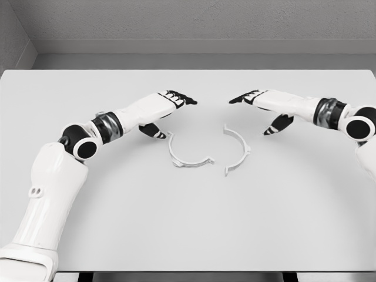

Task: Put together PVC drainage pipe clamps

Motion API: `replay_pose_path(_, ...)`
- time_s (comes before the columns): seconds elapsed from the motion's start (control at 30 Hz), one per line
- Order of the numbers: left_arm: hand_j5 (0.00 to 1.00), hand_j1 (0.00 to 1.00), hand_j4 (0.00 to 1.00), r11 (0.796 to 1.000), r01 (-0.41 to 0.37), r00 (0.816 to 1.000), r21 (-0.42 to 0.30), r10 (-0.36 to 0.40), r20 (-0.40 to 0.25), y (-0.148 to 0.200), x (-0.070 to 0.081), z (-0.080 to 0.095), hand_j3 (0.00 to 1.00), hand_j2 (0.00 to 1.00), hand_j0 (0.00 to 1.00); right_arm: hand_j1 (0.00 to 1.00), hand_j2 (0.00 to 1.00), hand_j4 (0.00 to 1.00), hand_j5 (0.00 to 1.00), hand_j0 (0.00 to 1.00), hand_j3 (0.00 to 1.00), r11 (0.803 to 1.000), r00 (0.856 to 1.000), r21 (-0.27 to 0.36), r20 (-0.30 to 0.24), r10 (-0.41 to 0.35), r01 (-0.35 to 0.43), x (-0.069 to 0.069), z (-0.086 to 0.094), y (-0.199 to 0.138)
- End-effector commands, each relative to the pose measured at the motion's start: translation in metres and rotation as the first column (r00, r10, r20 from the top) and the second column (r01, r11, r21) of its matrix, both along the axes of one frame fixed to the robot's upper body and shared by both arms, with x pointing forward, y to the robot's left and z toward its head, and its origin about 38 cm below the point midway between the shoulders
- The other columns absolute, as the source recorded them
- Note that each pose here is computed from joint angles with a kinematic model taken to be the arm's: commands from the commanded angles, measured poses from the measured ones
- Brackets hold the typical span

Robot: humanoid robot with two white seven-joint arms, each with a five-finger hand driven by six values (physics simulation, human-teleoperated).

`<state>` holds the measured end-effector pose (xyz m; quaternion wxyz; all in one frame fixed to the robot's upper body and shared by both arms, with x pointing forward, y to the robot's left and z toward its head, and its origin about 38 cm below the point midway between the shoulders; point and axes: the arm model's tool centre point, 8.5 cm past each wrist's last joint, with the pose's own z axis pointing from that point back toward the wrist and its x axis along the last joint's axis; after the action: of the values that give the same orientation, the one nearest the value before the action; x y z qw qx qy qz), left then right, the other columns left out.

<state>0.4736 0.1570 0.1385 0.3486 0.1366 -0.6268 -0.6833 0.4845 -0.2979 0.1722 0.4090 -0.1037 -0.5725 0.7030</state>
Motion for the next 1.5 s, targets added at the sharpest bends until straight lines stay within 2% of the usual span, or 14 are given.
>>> replay_pose_path(0.0,1.0,1.0,1.0,1.0,-0.001,1.0,-0.003,0.001,-0.002,0.0,0.0,0.0,1.0,1.0,1.0,1.0,1.0,1.0,1.0,1.0,1.0,0.995,0.996,0.077,0.068,-0.066,0.061,-0.006,0.045,-0.049)
replay_pose_path(0.03,1.0,1.0,1.0,1.0,0.0,1.0,-0.002,0.0,-0.004,-0.001,0.0,-0.001,1.0,1.0,1.0,1.0,1.0,1.0,1.0,1.0,1.0,0.996,0.993,0.085,0.117,-0.028,0.018,-0.021,0.07,-0.053)
replay_pose_path(0.07,1.0,1.0,1.0,1.0,0.002,1.0,-0.001,-0.002,-0.004,-0.002,0.0,-0.001,1.0,1.0,1.0,1.0,1.0,1.0,1.0,1.0,1.0,0.996,0.99,0.089,0.137,-0.009,-0.003,-0.031,0.08,-0.055)
replay_pose_path(0.17,1.0,1.0,1.0,1.0,0.014,1.0,-0.006,-0.014,-0.006,-0.009,-0.001,-0.002,1.0,1.0,1.0,1.0,1.0,1.0,1.0,1.0,1.0,0.991,0.98,0.133,0.196,-0.019,-0.007,-0.055,0.093,-0.064)
replay_pose_path(0.27,1.0,1.0,1.0,1.0,0.019,1.0,-0.008,-0.019,-0.011,-0.013,-0.002,-0.003,1.0,1.0,1.0,1.0,1.0,1.0,1.0,1.0,1.0,0.975,0.984,0.217,0.175,0.01,-0.049,-0.065,0.096,-0.06)
replay_pose_path(0.47,1.0,1.0,1.0,0.999,0.037,0.999,-0.008,-0.038,-0.01,-0.026,-0.004,-0.004,1.0,1.0,1.0,1.0,1.0,1.0,1.0,1.0,1.0,0.976,0.985,0.189,0.152,0.077,-0.105,-0.096,0.117,-0.068)
replay_pose_path(0.57,1.0,1.0,1.0,0.999,0.051,0.999,-0.02,-0.051,-0.003,-0.036,-0.003,0.0,1.0,1.0,1.0,1.0,1.0,1.0,1.0,1.0,1.0,0.978,0.987,0.187,0.147,0.064,-0.092,-0.101,0.133,-0.083)
replay_pose_path(0.8,1.0,1.0,1.0,0.998,0.058,0.998,-0.036,-0.059,-0.009,-0.045,-0.001,0.001,1.0,1.0,1.0,1.0,1.0,1.0,1.0,1.0,1.0,0.986,0.987,0.15,0.156,0.044,-0.067,-0.101,0.141,-0.094)
replay_pose_path(1.07,1.0,1.0,1.0,0.997,0.056,0.998,-0.06,-0.056,0.008,-0.044,0.003,0.012,1.0,1.0,1.0,1.0,1.0,1.0,1.0,1.0,1.0,0.99,0.989,0.13,0.146,0.027,-0.046,-0.094,0.128,-0.094)
replay_pose_path(1.17,1.0,1.0,1.0,0.996,-0.023,0.997,-0.081,0.029,0.077,0.0,0.001,0.03,1.0,1.0,1.0,1.0,1.0,1.0,1.0,1.0,1.0,0.992,0.977,0.062,0.195,0.092,-0.105,-0.076,0.126,-0.06)
replay_pose_path(1.27,1.0,1.0,1.0,0.986,-0.089,0.989,-0.141,0.104,0.106,0.038,-0.004,0.043,1.0,1.0,1.0,1.0,1.0,1.0,1.0,1.0,1.0,0.981,0.975,0.046,0.136,0.178,-0.186,-0.052,0.097,-0.007)
replay_pose_path(1.33,1.0,1.0,1.0,0.984,-0.103,0.987,-0.145,0.119,0.108,0.068,-0.006,0.049,1.0,1.0,1.0,1.0,1.0,1.0,1.0,1.0,1.0,0.98,0.974,0.046,0.131,0.184,-0.191,-0.048,0.089,0.002)
replay_pose_path(1.4,1.0,1.0,1.0,0.978,-0.121,0.985,-0.17,0.139,0.1,0.101,-0.01,0.056,1.0,1.0,1.0,1.0,1.0,1.0,1.0,1.0,1.0,0.976,0.974,0.05,0.085,0.208,-0.213,-0.049,0.072,0.016)
replay_pose_path(1.47,1.0,1.0,1.0,0.98,-0.146,0.984,-0.134,0.158,0.088,0.122,-0.015,0.052,1.0,1.0,1.0,1.0,1.0,1.0,1.0,1.0,1.0,0.975,0.975,0.06,0.075,0.208,-0.212,-0.048,0.067,0.019)
